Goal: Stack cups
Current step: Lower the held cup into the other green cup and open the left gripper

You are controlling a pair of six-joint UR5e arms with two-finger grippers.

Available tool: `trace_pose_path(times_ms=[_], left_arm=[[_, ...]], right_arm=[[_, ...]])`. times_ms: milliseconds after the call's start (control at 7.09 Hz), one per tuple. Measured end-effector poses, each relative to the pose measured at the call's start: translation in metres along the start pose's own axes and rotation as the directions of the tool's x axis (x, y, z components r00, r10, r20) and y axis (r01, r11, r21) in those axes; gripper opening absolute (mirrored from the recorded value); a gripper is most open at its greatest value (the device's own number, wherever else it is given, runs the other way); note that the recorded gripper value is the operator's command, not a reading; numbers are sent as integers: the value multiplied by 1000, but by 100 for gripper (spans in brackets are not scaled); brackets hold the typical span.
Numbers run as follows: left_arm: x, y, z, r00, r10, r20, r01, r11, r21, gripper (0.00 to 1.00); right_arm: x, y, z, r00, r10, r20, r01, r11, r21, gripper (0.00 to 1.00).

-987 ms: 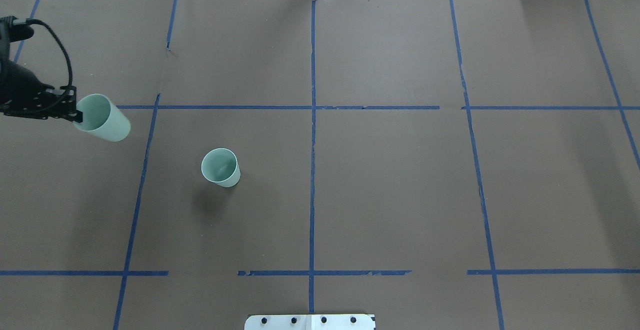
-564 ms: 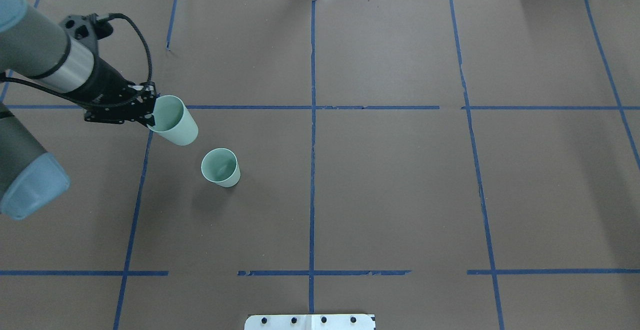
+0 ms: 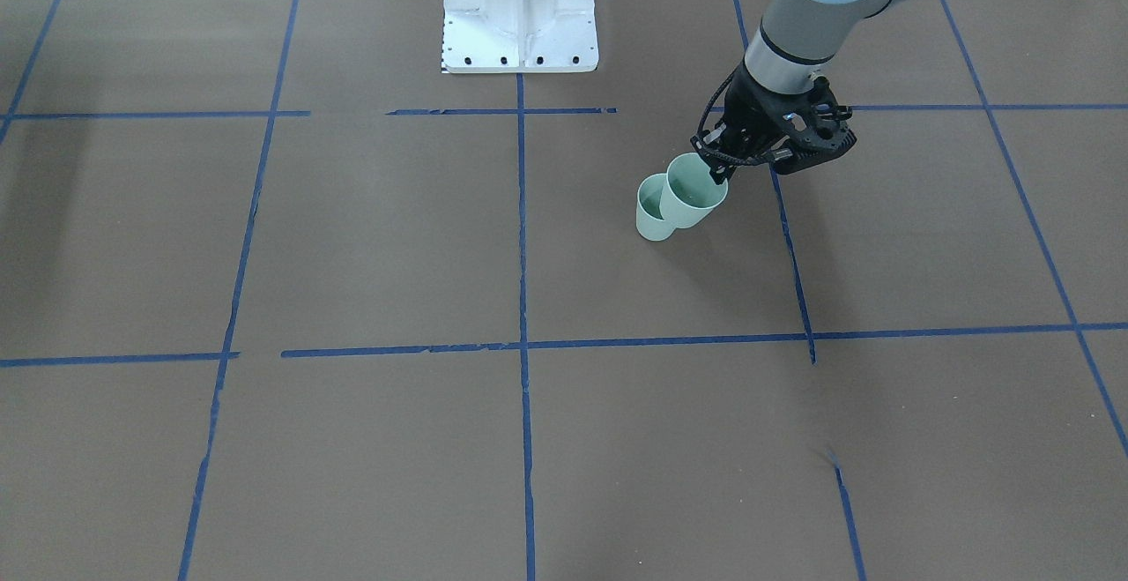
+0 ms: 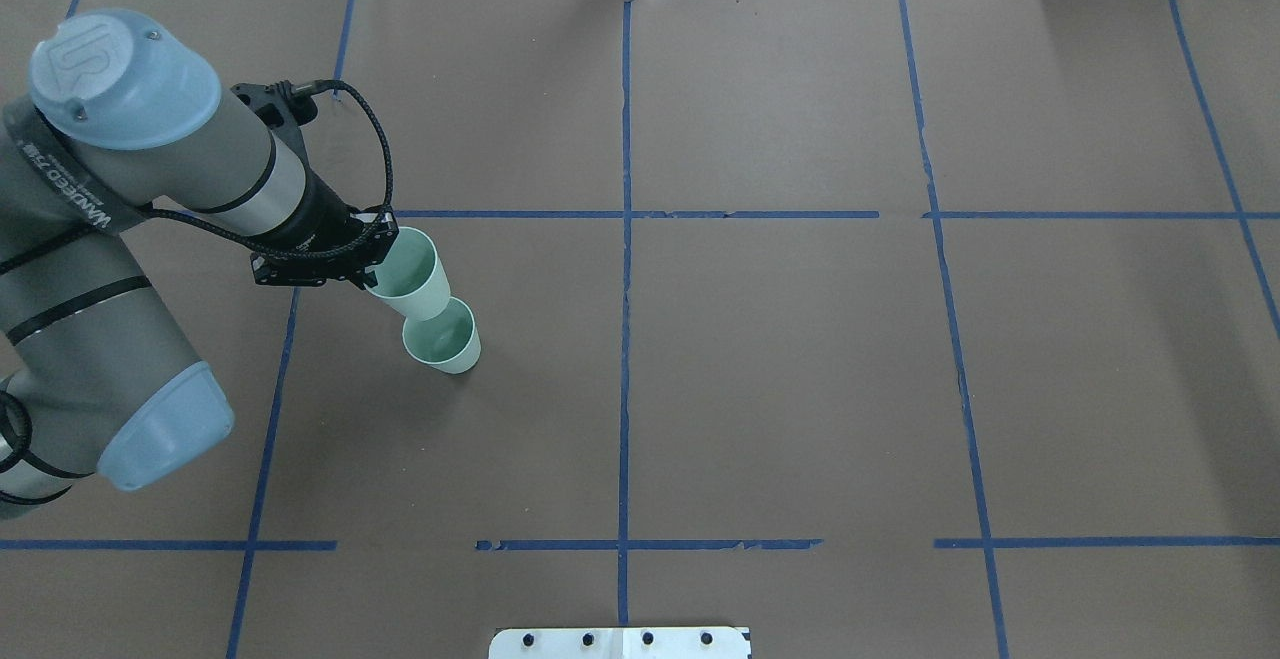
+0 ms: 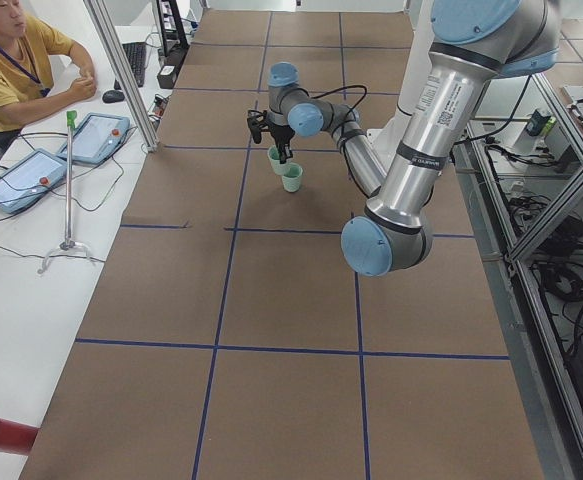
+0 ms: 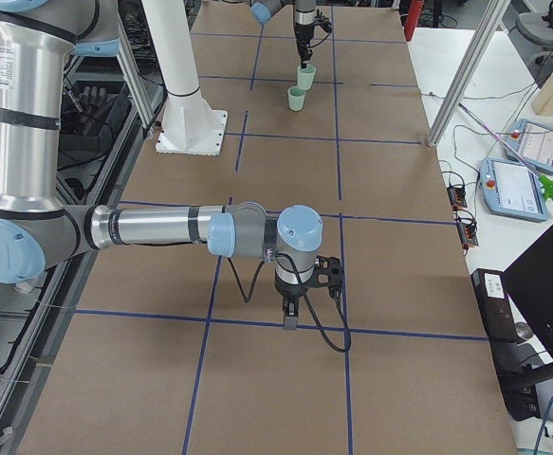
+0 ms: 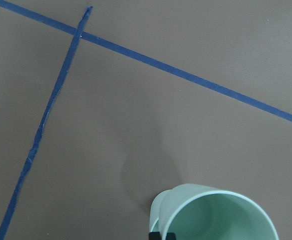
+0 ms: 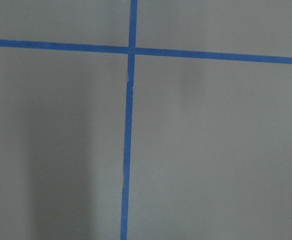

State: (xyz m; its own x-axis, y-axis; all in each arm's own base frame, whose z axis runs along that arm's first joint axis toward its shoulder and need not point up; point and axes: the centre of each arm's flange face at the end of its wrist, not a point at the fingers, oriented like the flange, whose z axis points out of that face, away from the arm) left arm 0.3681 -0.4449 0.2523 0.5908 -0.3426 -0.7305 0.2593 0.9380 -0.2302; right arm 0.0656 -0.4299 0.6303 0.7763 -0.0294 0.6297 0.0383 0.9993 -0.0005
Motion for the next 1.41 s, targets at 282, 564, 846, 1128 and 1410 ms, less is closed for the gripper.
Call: trace_pose_path(times_ms=[282, 564, 846, 1128, 1410], left_arm=[[3, 7, 4, 1000, 9, 2, -9, 1000, -9, 0], [5, 14, 9, 1000, 19, 6, -19, 1000, -21, 0], [6, 20, 13, 1000, 25, 10, -25, 999, -30, 74], [6, 22, 15, 1000, 17, 11, -16, 999, -32, 99], [6, 23, 12, 1000, 16, 5, -16, 999, -30, 99]], right_arm=[[0, 0, 0, 1000, 0, 0, 0, 1000, 0, 100], [0, 0, 0, 1000, 0, 0, 0, 1000, 0, 100], [0, 0, 0, 1000, 0, 0, 0, 1000, 0, 100], [0, 0, 0, 1000, 0, 0, 0, 1000, 0, 100], [0, 0, 0, 1000, 0, 0, 0, 1000, 0, 100]])
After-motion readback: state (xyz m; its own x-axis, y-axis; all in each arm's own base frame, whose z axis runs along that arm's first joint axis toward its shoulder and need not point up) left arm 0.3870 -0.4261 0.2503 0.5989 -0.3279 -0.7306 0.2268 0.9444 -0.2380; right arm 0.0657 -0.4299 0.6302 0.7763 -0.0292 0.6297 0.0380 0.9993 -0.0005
